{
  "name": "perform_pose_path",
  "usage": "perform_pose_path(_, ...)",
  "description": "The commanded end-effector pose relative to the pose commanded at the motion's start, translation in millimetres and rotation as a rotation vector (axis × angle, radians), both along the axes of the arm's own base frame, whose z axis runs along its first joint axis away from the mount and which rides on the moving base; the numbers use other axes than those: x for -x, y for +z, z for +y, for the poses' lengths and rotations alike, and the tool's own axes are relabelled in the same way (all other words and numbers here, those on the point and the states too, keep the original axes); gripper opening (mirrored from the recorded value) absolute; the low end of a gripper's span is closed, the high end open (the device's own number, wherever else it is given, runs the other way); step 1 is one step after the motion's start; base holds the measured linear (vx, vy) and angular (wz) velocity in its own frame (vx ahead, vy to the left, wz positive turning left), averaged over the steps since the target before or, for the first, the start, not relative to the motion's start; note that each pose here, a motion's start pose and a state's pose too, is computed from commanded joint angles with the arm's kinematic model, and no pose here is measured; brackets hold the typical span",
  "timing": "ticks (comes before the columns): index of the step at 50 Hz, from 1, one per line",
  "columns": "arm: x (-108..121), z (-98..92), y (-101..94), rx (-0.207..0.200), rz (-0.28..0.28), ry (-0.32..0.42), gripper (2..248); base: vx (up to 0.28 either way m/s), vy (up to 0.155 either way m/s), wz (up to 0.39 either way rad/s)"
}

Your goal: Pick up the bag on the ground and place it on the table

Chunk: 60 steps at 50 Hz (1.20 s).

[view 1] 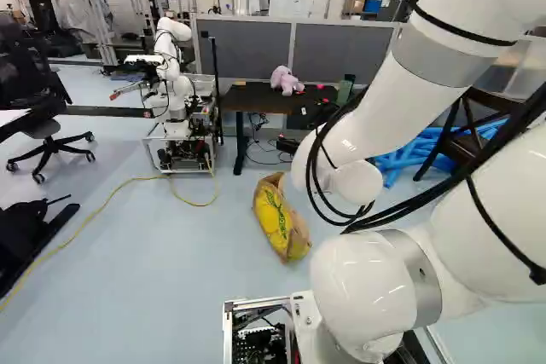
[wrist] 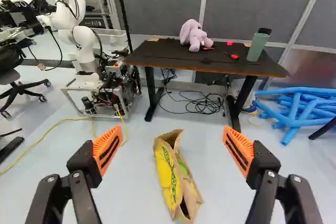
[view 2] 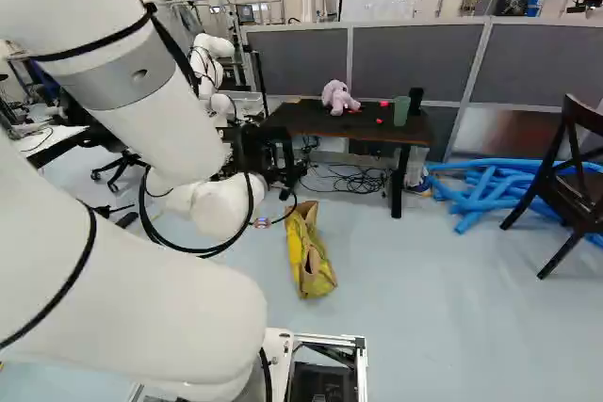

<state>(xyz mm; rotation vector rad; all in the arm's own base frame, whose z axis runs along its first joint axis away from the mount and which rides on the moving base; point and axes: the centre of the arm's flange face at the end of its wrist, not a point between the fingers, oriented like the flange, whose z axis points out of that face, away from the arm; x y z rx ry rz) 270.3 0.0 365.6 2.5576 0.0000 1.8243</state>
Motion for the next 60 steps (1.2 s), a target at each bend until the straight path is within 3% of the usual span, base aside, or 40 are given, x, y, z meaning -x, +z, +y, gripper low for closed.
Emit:
perform_pose_path(49, 0.0, 0.0, 0.0, 0.000, 0.000, 0.000, 247, 0.123, -0.003, -0.011)
perform_pose_path(60, -9.3, 0.0, 1.3, 0.000, 0.004, 0.000, 247, 0.028, 0.000, -0.003)
